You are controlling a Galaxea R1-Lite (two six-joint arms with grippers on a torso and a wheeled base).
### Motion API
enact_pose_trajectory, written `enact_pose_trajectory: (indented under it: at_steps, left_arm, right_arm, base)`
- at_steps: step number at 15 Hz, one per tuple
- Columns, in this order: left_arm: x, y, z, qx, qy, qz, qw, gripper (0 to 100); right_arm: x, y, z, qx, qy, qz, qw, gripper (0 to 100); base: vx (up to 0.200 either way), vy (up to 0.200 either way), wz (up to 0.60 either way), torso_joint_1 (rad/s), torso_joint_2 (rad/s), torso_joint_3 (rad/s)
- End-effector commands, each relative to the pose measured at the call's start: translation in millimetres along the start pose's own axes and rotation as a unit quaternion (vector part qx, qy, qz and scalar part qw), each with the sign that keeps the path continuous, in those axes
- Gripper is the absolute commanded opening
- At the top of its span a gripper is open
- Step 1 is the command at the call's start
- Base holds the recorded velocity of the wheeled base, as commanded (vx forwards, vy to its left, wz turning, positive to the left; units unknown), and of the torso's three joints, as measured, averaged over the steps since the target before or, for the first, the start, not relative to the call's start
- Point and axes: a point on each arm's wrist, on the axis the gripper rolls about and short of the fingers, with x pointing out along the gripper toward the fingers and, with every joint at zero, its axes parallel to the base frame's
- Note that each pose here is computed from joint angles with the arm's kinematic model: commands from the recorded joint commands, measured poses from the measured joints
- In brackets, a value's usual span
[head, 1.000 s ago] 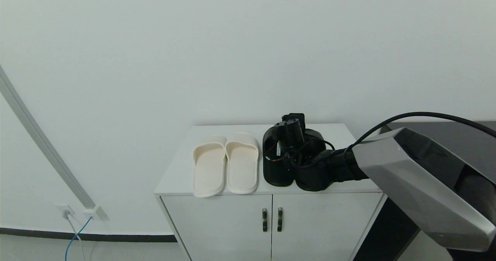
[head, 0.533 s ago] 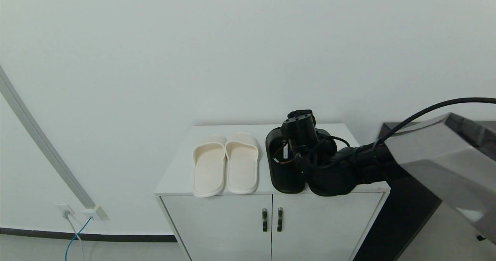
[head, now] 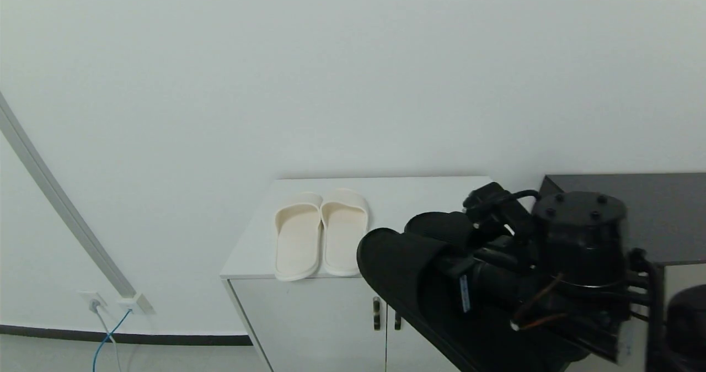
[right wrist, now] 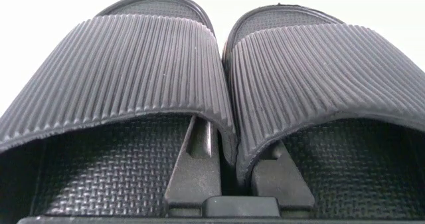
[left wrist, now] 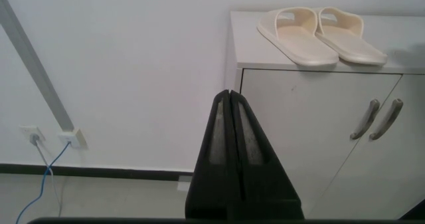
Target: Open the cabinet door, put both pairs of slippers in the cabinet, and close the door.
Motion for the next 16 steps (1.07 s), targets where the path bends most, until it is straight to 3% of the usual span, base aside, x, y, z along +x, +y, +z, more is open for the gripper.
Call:
enact_pose_trajectory:
  at_steps: [1,4,10,16]
  left_arm:
    - [0.0,0.0,0.0,0.000,0.000,0.000,1.0000,0]
    - [0.0,0.0,0.0,0.003,0.000,0.000,1.0000,0]
    - [0.0,0.0,0.0,0.002,0.000,0.000,1.0000,0]
    - [0.0,0.0,0.0,0.002,0.000,0.000,1.0000,0]
  right_arm:
    - [-48.0,-7.7,9.2,-0.017,-0.050,0.039,0.998,0]
    - [-50.3,-9.2,-8.4,-0.083,-0.027,0.067,0.994,0]
    - [-50.1,-8.3,-11.6,-0.077,-0.028,0.079,0.994,0]
    - [-49.1,-8.5,-15.9,-0.077,-0.019,0.080,0.994,0]
  base:
    - [0.000,0.000,0.00,0.000,0.00,0.000]
    - [0.000,0.000,0.00,0.000,0.00,0.000]
    - [0.000,0.000,0.00,0.000,0.00,0.000]
    - [-0.200,0.000,0.00,0.003,0.00,0.005]
